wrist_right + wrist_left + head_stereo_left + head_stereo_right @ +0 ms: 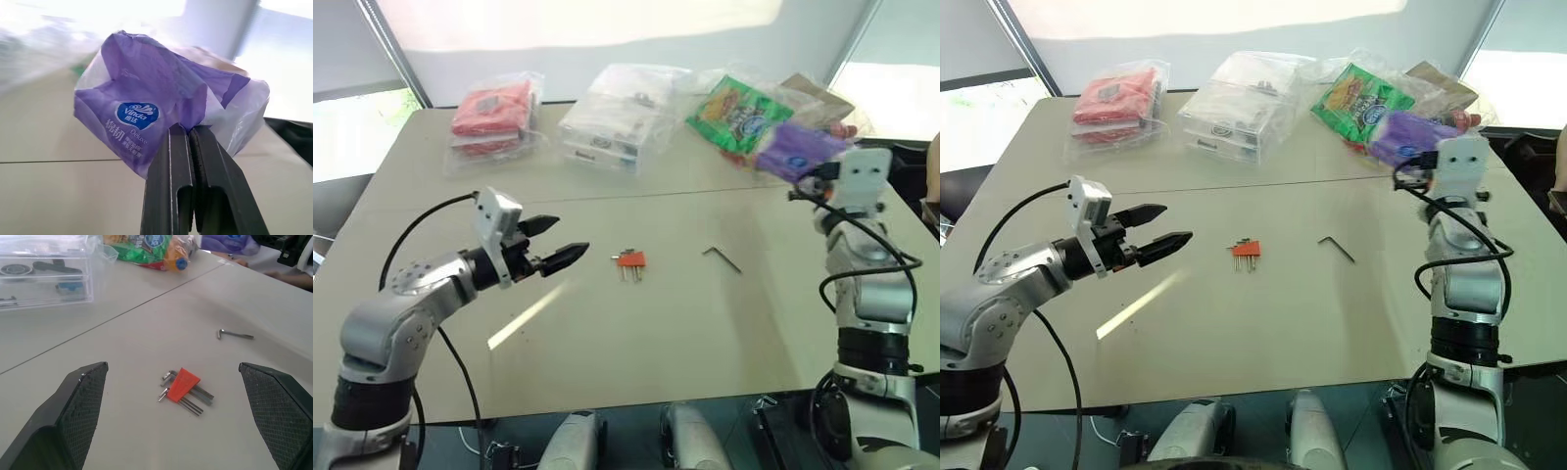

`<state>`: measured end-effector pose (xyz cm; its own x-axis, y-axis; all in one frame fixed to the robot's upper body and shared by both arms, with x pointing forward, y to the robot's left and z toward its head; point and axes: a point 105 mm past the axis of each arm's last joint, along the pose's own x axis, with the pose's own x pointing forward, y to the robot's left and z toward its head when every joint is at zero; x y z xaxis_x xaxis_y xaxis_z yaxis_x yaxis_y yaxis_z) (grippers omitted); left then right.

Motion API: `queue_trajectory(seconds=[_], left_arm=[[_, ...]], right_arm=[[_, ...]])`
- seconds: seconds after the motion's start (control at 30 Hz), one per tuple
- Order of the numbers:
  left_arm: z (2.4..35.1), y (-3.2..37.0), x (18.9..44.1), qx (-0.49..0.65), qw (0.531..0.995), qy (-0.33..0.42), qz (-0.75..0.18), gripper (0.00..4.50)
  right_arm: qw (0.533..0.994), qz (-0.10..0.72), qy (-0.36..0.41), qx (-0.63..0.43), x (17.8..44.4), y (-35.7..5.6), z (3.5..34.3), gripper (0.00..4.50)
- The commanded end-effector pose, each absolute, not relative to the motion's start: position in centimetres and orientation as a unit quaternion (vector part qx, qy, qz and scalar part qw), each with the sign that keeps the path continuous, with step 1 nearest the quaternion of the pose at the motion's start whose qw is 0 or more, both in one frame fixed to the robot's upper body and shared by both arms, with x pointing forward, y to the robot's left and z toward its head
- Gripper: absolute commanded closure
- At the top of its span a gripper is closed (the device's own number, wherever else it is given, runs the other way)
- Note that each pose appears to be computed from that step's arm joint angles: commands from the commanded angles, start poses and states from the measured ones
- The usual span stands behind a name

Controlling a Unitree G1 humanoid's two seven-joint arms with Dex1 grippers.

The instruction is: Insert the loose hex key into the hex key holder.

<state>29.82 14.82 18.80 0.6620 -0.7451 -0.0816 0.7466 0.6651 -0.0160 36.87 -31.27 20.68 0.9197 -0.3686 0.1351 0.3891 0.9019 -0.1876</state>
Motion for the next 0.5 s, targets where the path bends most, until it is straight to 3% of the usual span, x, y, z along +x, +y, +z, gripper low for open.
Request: queue_trajectory(seconds=[0.03,0.2,0.47,0.5], left_arm=[[19.6,14.4,29.9,0.02,0.908,0.02,-0.418,0.0],[19.6,14.4,30.1,0.021,0.908,0.018,-0.418,0.0],[19.4,14.8,30.2,0.025,0.909,0.02,-0.415,0.0],[19.4,14.8,30.2,0.025,0.909,0.02,-0.414,0.0]], right_arm=[[0.942,-0.309,-0.063,-0.118,34.9,-35.3,21.7,4.49],[0.92,-0.387,-0.022,-0.055,33.5,-38.0,19.1,4.49],[0.908,-0.417,0.038,0.029,32.5,-38.7,15.4,4.49],[0.908,-0.414,0.041,0.034,32.5,-38.7,15.2,4.23]])
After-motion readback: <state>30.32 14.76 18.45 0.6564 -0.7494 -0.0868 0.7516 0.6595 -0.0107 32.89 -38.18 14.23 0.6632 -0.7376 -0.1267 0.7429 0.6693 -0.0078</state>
